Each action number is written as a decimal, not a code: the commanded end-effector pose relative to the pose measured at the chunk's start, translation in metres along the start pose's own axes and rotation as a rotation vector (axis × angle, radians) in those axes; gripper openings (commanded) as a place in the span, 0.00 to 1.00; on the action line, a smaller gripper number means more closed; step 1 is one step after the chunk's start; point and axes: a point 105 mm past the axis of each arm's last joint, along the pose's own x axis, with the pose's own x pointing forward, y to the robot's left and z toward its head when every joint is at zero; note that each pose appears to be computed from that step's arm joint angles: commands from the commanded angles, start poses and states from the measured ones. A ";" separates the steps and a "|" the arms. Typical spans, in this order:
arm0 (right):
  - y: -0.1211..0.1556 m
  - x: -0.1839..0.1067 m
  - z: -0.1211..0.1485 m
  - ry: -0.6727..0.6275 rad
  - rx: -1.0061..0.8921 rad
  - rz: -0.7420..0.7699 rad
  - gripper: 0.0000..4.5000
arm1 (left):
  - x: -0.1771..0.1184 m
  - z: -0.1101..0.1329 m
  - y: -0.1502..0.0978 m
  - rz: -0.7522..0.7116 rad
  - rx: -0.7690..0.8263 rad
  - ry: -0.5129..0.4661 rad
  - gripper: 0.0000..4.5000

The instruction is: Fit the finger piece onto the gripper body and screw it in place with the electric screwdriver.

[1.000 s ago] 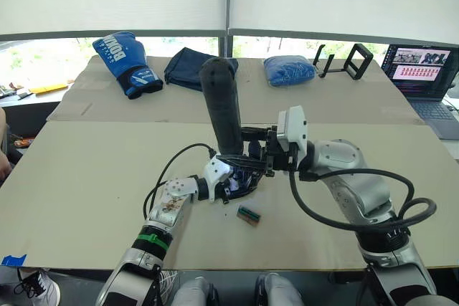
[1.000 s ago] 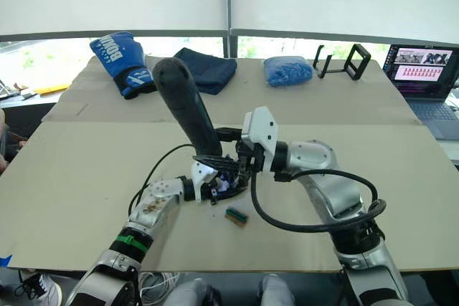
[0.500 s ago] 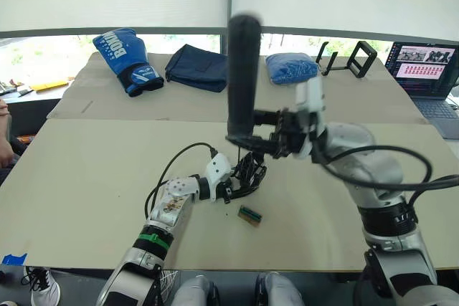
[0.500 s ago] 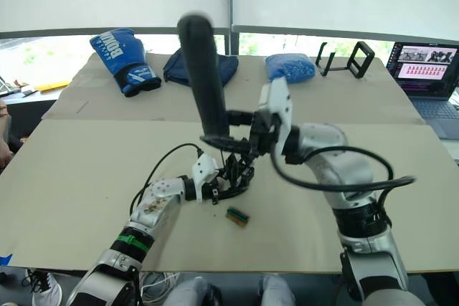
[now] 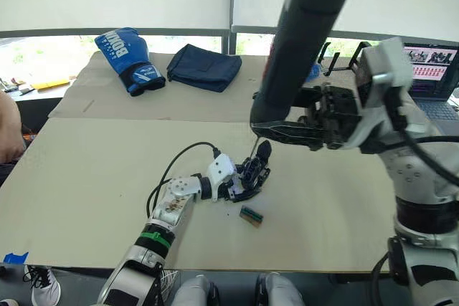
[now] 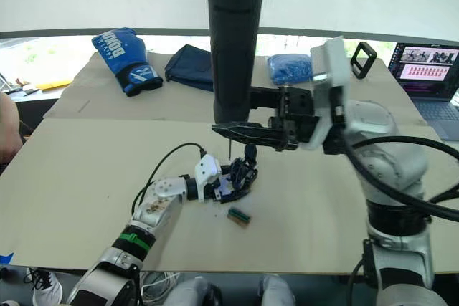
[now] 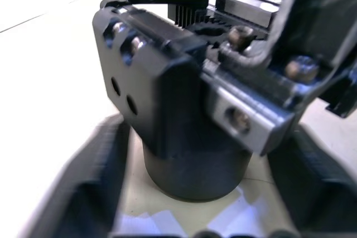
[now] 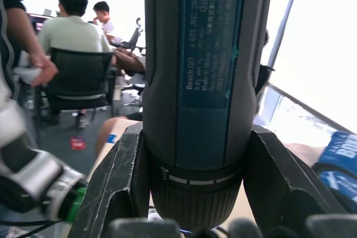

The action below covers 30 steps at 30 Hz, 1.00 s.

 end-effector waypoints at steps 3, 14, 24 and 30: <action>0.005 -0.019 0.033 -0.002 -0.032 -0.060 0.42 | -0.025 -0.013 0.004 0.059 -0.012 0.042 0.99; -0.020 -0.129 0.015 0.535 0.121 -0.513 0.42 | -0.132 0.022 0.021 0.184 0.056 -0.157 0.99; 0.009 -0.216 -0.069 1.036 0.704 -0.668 0.42 | -0.174 0.051 0.016 -0.046 0.144 -0.064 0.99; 0.014 -0.253 -0.125 1.200 0.719 -0.702 0.42 | -0.170 0.058 0.015 -0.010 0.147 -0.080 0.99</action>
